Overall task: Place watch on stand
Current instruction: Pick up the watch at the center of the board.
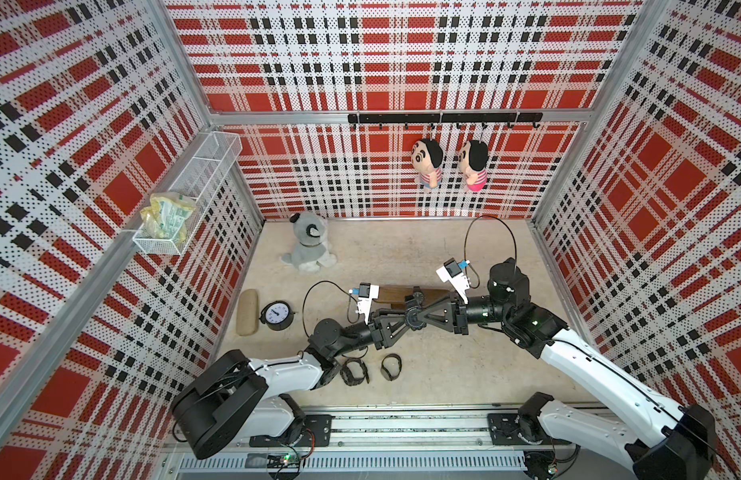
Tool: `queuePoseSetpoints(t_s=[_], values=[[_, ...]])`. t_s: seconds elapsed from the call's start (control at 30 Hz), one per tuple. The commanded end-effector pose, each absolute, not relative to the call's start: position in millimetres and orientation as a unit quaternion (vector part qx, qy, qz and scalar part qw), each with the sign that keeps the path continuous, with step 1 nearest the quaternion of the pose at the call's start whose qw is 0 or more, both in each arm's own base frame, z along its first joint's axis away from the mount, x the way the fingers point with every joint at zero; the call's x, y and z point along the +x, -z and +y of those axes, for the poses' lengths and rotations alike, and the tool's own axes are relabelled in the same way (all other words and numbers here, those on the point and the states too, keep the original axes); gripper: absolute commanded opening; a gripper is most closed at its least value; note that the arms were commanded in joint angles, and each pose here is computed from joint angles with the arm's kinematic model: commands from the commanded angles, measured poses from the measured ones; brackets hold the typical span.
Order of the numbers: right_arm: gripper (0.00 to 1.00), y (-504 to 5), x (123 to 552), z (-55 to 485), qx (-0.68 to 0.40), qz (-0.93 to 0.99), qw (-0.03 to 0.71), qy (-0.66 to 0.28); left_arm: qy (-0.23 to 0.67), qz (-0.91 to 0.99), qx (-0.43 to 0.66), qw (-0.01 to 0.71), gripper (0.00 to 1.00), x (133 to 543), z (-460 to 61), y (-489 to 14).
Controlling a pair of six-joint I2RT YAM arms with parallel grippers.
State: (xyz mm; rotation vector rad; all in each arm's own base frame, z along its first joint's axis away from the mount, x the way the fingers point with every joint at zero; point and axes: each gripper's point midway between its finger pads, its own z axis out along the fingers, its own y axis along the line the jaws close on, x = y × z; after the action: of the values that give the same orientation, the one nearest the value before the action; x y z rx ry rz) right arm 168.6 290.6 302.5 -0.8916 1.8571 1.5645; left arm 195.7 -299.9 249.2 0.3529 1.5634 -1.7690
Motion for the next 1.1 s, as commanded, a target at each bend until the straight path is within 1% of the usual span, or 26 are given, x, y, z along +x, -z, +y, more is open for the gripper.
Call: queuePoseSetpoints(t_s=[0.0,0.13,0.23,0.33,0.4,0.53,0.63,0.67,0.7,0.73,0.8,0.83,0.87,0.97,1.07], values=[[0.0,-308.2,165.2,298.2,-0.351,0.68,0.279,-0.58,0.698,0.593,0.148,0.375,0.62,195.6,-304.0,-260.9],[0.0,-304.9,163.0,302.2,-0.354,0.682,0.272,-0.579,0.697,0.593,0.149,0.376,0.58,197.2,-307.0,-260.8],[0.0,-303.5,163.8,303.0,-0.354,0.685,0.272,-0.576,0.697,0.593,0.148,0.375,0.46,199.2,-308.6,-261.5],[0.0,-301.3,165.3,303.7,-0.352,0.69,0.27,-0.572,0.698,0.594,0.149,0.372,0.38,199.5,-309.9,-261.2],[0.0,-299.4,168.3,303.9,-0.349,0.696,0.272,-0.567,0.697,0.595,0.147,0.371,0.3,200.0,-309.4,-259.5],[0.01,-299.5,173.0,302.3,-0.343,0.705,0.28,-0.553,0.696,0.598,0.141,0.372,0.17,199.4,-306.4,-256.4],[0.22,-298.0,177.7,299.3,-0.335,0.718,0.289,-0.537,0.693,0.602,0.131,0.376,0.06,200.3,-300.9,-252.5],[0.28,-297.0,179.1,297.6,-0.335,0.723,0.292,-0.528,0.694,0.6,0.128,0.377,0.0,200.1,-299.2,-252.8],[0.34,-295.0,179.8,296.5,-0.334,0.728,0.293,-0.521,0.693,0.6,0.123,0.38,0.0,200.9,-296.9,-252.2],[0.44,-293.9,182.3,294.6,-0.331,0.735,0.297,-0.513,0.691,0.603,0.114,0.382,0.0,203.0,-294.7,-250.8],[0.57,-289.2,184.6,291.0,-0.328,0.746,0.3,-0.496,0.68,0.613,0.094,0.391,0.0,209.0,-289.2,-245.1],[0.7,-286.4,187.1,288.9,-0.325,0.753,0.302,-0.486,0.675,0.618,0.086,0.395,0.0,211.4,-286.5,-242.0],[0.77,-284.0,190.5,286.7,-0.319,0.762,0.305,-0.474,0.668,0.624,0.072,0.4,0.0,215.3,-282.7,-238.0],[0.87,-275.3,203.1,277.4,-0.302,0.792,0.315,-0.427,0.651,0.639,0.039,0.408,0.0,223.4,-273.4,-227.5],[0.88,-272.8,217.2,265.9,-0.282,0.817,0.331,-0.378,0.625,0.664,0.001,0.411,0.0,234.7,-266.2,-211.0]])
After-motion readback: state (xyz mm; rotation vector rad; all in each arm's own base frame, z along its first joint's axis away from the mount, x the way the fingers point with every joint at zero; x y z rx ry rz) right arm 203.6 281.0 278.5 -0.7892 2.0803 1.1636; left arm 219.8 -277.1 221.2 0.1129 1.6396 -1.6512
